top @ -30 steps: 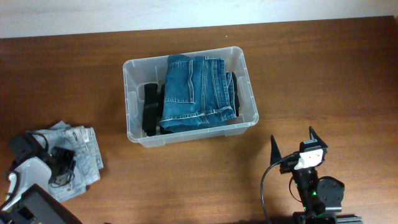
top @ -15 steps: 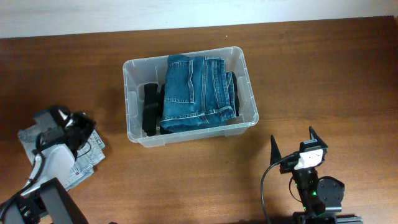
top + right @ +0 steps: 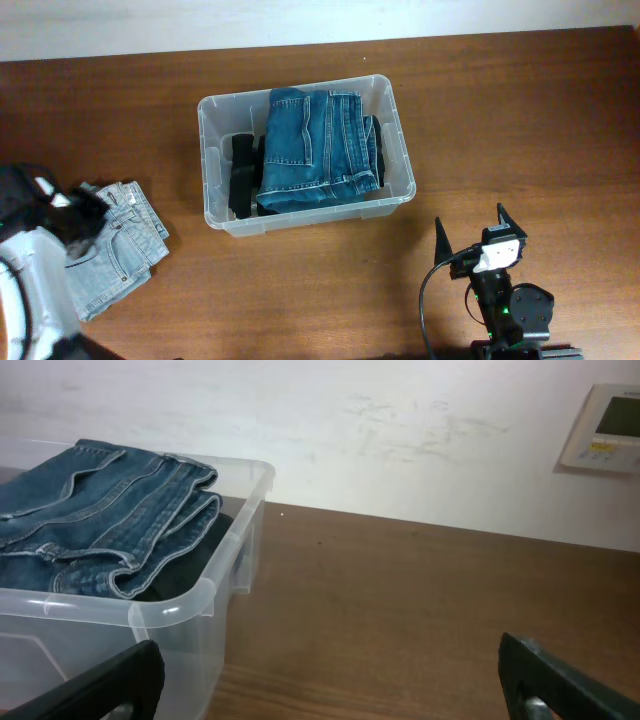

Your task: Pack container

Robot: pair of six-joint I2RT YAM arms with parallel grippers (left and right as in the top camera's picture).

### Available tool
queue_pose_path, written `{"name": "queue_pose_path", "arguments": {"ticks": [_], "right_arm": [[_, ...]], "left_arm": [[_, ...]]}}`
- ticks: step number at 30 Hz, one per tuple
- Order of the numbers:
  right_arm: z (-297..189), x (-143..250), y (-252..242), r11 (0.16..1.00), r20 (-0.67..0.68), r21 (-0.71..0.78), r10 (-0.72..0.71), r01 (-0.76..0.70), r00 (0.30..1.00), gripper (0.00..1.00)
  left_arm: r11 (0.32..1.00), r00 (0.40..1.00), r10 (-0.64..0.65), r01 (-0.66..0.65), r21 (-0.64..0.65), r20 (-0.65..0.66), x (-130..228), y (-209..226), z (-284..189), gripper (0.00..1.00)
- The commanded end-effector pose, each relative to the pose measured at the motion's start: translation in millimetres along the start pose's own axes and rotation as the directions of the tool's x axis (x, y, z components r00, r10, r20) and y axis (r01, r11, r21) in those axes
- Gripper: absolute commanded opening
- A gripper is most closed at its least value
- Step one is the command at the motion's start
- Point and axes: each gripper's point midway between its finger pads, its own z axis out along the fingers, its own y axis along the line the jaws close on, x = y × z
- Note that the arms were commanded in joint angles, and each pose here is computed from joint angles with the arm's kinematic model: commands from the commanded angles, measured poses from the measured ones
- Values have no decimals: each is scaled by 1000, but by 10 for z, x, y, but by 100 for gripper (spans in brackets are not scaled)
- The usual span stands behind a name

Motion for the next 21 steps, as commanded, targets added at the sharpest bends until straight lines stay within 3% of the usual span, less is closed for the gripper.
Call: {"name": "queue_pose_path", "arguments": {"ticks": [1, 3, 10, 21], "right_arm": [[0, 22, 5, 1000, 0, -5, 1, -1, 1000, 99], [0, 22, 4, 1000, 0, -5, 1, -1, 1000, 99], [0, 22, 4, 1000, 0, -5, 1, -1, 1000, 98], [0, 22, 5, 1000, 0, -5, 1, -1, 1000, 98]], "left_arm": [[956, 990, 70, -33, -290, 119, -277, 473, -397, 1], [937, 993, 44, -4, -349, 108, -237, 626, -437, 1], [860, 956, -237, 289, -420, 174, -100, 1127, -390, 1], [759, 898, -413, 433, -486, 154, 206, 1709, -101, 1]]}}
